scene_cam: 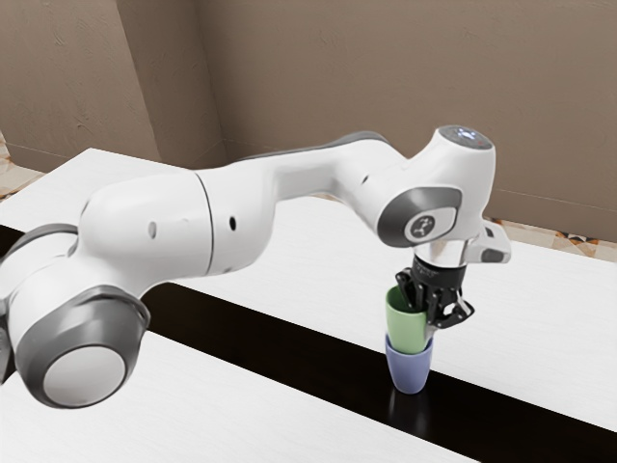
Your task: Place the left cup onto the right cup
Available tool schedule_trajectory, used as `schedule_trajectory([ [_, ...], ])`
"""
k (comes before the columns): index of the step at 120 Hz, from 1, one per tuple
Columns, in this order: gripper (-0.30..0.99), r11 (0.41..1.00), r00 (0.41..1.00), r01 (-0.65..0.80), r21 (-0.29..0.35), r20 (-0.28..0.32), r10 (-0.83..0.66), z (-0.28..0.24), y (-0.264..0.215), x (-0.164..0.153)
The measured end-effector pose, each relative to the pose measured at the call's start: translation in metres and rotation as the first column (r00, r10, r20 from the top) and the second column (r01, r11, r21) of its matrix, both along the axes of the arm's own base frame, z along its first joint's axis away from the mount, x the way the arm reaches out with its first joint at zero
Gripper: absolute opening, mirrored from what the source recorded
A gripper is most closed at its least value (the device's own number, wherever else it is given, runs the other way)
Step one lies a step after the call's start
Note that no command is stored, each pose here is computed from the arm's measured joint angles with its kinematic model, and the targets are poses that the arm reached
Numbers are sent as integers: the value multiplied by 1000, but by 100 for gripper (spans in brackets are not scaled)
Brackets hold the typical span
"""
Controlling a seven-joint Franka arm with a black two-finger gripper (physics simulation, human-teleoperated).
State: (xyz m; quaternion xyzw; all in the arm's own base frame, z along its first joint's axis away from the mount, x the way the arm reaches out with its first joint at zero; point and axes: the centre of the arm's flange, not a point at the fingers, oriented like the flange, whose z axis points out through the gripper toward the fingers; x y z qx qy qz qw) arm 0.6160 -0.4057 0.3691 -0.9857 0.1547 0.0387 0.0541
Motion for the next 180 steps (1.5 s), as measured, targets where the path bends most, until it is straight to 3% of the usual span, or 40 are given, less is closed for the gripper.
schedule_trajectory([
  [21, -8, 1000, 1000, -1, 0, -5, 1, -5, -2, 0],
  [47, 37, 1000, 1000, -12, -9, -10, 12, -4, -5, -3],
  [74, 57, 1000, 1000, -22, -20, 6, 22, 10, -8, -3],
  [101, 64, 999, 999, -33, -22, 20, 34, 36, -6, -6],
  [145, 67, 996, 996, -55, -73, 67, 60, 145, 9, -35],
  [180, 68, 997, 998, -68, -40, -6, 68, 205, 139, -60],
])
